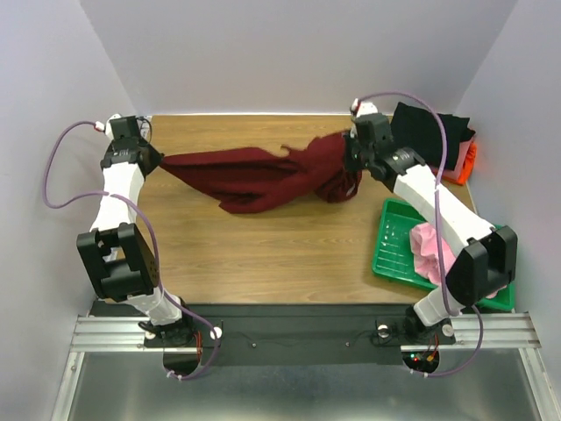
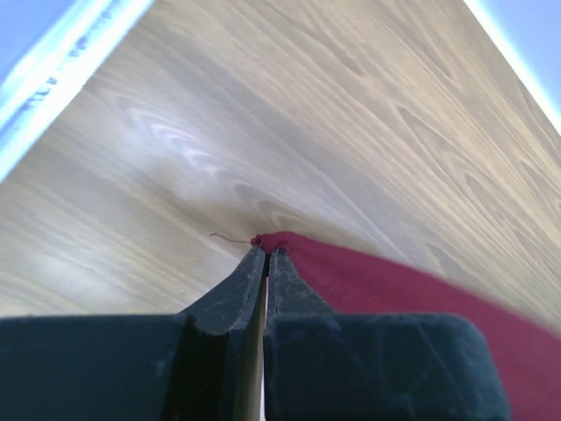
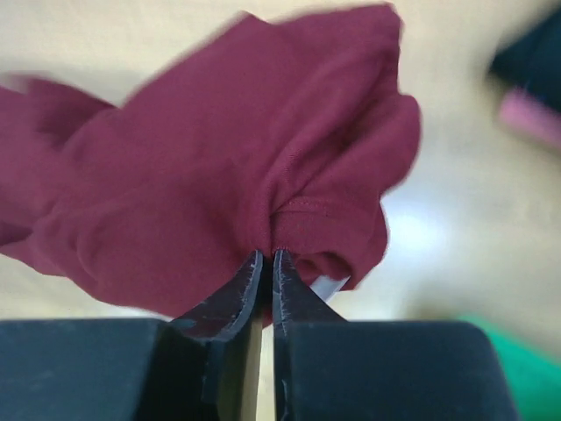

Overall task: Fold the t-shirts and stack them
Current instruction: Flatten the tshirt out

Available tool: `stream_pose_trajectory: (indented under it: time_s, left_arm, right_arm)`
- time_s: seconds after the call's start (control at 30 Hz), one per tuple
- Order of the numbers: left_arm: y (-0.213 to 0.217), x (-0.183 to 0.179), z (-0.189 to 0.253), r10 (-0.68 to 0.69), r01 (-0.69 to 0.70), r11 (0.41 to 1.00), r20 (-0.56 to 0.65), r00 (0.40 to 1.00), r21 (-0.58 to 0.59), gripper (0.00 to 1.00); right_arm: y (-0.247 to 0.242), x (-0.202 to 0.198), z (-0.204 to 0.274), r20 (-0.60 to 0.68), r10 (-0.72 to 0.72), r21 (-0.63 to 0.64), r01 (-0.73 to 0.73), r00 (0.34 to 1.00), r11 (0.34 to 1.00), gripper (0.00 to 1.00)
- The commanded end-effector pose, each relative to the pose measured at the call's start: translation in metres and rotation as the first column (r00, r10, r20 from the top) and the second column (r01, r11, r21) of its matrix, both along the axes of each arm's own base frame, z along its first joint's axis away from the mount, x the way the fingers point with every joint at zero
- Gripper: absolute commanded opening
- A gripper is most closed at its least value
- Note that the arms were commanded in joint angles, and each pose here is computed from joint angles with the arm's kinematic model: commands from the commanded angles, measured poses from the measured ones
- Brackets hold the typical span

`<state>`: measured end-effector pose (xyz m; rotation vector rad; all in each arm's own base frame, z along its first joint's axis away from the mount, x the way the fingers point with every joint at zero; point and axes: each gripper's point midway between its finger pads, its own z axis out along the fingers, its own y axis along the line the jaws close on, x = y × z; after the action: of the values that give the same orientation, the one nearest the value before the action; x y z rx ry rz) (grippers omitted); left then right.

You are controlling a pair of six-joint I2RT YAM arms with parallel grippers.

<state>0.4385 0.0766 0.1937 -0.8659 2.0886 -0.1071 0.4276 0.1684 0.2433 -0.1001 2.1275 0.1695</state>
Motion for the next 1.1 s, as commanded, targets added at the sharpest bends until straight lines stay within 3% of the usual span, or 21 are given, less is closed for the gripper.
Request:
stream_pose_trajectory:
  time_s: [0.0, 0.03, 0.1, 0.13, 0.17, 0.27, 0.43, 0.63, 0.83, 1.07]
  left_arm:
    - [0.01, 0.0, 0.008, -0.007, 0.007, 1.0, 0.01, 1.0, 0.029, 0.08]
    - [0.009, 0.0, 0.005, -0.014, 0.014, 1.0, 0.003, 1.0, 0.024, 0.08]
    - [0.001, 0.002, -0.007, -0.05, 0.05, 0.999, -0.015, 0.999, -0.011, 0.08]
    - [-0.001, 0.003, -0.011, -0.058, 0.058, 0.998, -0.02, 0.998, -0.022, 0.08]
    - [-0.004, 0.002, -0.013, -0.072, 0.072, 0.997, -0.023, 0.997, -0.033, 0.08]
    - [-0.004, 0.002, -0.022, -0.084, 0.082, 0.996, -0.043, 0.996, -0.036, 0.08]
    - [-0.007, 0.002, -0.027, -0.1, 0.098, 0.994, -0.054, 0.994, -0.042, 0.08]
    - [-0.013, 0.002, -0.031, -0.124, 0.121, 0.991, -0.054, 0.991, -0.065, 0.08]
    - [-0.017, -0.003, -0.035, -0.127, 0.122, 0.989, -0.056, 0.99, -0.08, 0.08]
    - [-0.017, -0.008, -0.039, -0.12, 0.114, 0.989, -0.064, 0.991, -0.09, 0.07]
  right_arm:
    - [-0.025, -0.067, -0.089, -0.31, -0.031, -0.105, -0.002, 0.95, 0.994, 0.14]
    - [-0.024, -0.077, -0.096, -0.345, -0.02, -0.096, -0.014, 0.939, 0.995, 0.2]
    - [-0.023, -0.093, -0.105, -0.402, 0.002, -0.076, -0.036, 0.916, 0.996, 0.45]
    - [-0.023, -0.093, -0.104, -0.402, 0.002, -0.078, -0.037, 0.916, 0.996, 0.45]
    - [-0.024, -0.09, -0.101, -0.39, -0.005, -0.082, -0.03, 0.921, 0.996, 0.55]
    - [-0.019, -0.059, -0.084, -0.334, -0.039, -0.096, 0.007, 0.942, 0.995, 0.65]
    - [0.018, -0.004, -0.089, -0.296, 0.005, 0.005, -0.004, 0.955, 1.0, 0.67]
    - [0.089, 0.051, -0.124, -0.289, 0.211, 0.197, -0.158, 0.934, 0.968, 0.67]
    - [0.124, 0.104, -0.141, -0.212, 0.311, 0.22, -0.265, 0.927, 0.939, 0.67]
    - [0.137, 0.119, -0.16, -0.2, 0.366, 0.218, -0.323, 0.909, 0.921, 0.67]
